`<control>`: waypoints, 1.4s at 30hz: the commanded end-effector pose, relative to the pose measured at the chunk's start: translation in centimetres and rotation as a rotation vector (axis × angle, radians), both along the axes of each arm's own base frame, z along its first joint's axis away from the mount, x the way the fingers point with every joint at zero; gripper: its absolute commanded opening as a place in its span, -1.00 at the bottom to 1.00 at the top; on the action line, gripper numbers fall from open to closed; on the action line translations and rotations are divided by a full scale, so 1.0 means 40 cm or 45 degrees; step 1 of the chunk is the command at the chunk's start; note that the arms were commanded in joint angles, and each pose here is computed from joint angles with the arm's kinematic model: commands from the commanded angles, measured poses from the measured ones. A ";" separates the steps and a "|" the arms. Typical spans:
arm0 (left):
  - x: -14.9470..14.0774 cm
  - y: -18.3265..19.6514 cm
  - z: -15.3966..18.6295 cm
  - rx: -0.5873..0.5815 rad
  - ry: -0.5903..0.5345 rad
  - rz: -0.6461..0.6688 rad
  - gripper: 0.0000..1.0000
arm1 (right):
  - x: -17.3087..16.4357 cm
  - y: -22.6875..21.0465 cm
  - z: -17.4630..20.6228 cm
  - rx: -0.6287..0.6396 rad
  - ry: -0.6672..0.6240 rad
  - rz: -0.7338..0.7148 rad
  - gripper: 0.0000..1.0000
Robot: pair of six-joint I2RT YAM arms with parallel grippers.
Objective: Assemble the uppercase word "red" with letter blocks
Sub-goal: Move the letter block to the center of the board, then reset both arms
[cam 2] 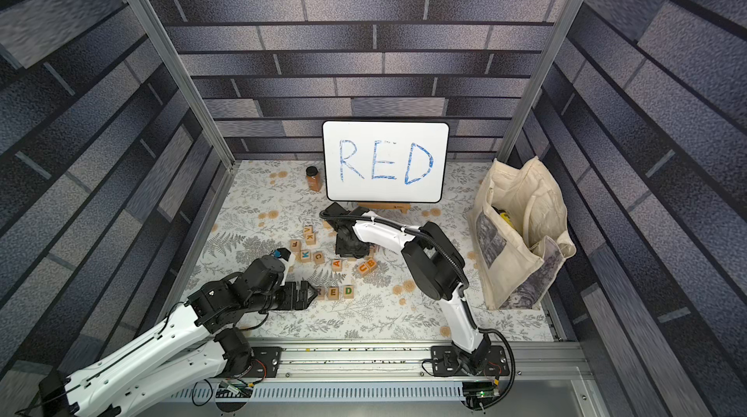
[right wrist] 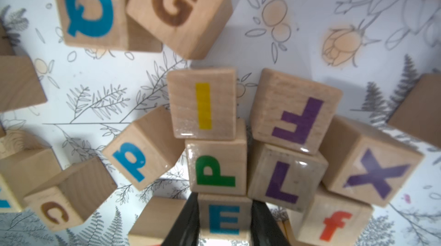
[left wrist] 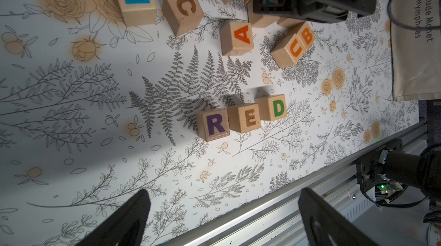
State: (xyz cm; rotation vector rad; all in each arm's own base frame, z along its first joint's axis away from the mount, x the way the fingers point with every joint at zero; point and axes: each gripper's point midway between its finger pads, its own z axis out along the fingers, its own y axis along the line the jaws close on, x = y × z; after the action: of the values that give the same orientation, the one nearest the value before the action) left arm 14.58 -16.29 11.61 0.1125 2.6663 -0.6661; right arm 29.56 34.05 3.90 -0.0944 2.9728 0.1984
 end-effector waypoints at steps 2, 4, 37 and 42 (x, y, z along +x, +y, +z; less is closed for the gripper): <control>0.024 -0.016 0.039 -0.020 -0.052 -0.035 1.00 | -0.006 -0.029 0.033 -0.050 -0.007 0.047 -0.12; 0.036 -0.015 0.046 -0.014 -0.058 -0.030 1.00 | -0.010 -0.036 0.066 -0.027 -0.030 0.052 0.04; 0.426 0.237 0.102 0.163 -0.413 0.375 1.00 | 0.116 -0.466 0.334 0.016 -0.579 -0.085 1.00; 0.447 0.301 0.089 0.218 -0.475 0.419 1.00 | 0.132 -0.538 0.312 0.035 -0.689 -0.127 1.00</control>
State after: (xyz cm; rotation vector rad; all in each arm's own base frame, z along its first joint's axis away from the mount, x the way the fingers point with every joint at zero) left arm 31.79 -5.34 15.03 -0.1921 2.3500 -0.3411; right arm 33.54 13.16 15.56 0.0236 2.5259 0.1534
